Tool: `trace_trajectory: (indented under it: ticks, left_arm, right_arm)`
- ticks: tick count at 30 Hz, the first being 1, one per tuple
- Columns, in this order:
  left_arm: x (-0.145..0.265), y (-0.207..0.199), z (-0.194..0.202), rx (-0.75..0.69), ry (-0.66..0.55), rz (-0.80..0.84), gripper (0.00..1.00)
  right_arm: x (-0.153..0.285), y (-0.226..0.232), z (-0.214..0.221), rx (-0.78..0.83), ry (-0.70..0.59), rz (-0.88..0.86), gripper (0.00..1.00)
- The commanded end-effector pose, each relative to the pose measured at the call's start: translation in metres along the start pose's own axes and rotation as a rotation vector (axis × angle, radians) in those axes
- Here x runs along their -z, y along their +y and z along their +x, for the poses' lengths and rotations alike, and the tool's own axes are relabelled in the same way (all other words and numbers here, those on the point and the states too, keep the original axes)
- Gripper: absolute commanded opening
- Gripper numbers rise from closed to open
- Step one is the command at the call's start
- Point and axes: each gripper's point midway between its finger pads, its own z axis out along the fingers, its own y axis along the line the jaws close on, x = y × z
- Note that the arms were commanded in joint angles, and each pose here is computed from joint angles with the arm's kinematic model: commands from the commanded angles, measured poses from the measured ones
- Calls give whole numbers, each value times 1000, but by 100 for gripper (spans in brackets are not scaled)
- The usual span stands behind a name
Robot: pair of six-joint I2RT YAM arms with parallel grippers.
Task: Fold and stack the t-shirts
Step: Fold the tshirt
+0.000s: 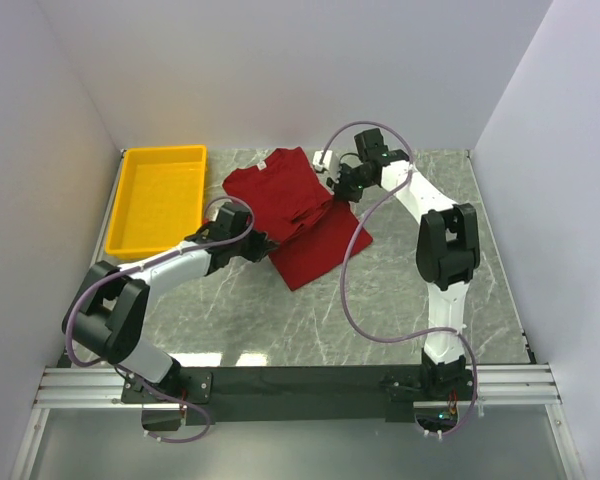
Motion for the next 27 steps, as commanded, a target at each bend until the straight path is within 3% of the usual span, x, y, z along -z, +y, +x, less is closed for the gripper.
trace_trajectory:
  ticks: [1, 15, 19, 21, 23, 25, 26, 27]
  left_arm:
    - [0, -17, -8, -22, -8, 35, 0]
    - [-10, -16, -25, -26, -12, 21, 0]
    - [-11, -18, -31, -20, -21, 21, 0]
    - [-11, -22, -34, -13, -25, 36, 0]
    - [-12, -23, -36, -4, -23, 37, 4]
    - [-11, -28, -39, -1, -26, 49, 15]
    - [-9, -30, -42, -2, -40, 52, 29]
    - [-7, -33, -44, -10, -51, 54, 35]
  right_arm:
    - [3, -21, -24, 12, -43, 62, 0]
    - [-10, -28, -21, -11, -25, 78, 0]
    - [-12, -33, -23, -27, -29, 91, 5]
    - [-13, -39, -27, -53, -35, 119, 15]
    - [-15, -46, -37, -107, -51, 155, 43]
    - [-14, -56, -40, -150, -52, 203, 49]
    - [-13, -61, -49, -193, -74, 233, 55]
    - [-10, -66, -50, -215, -78, 253, 56]
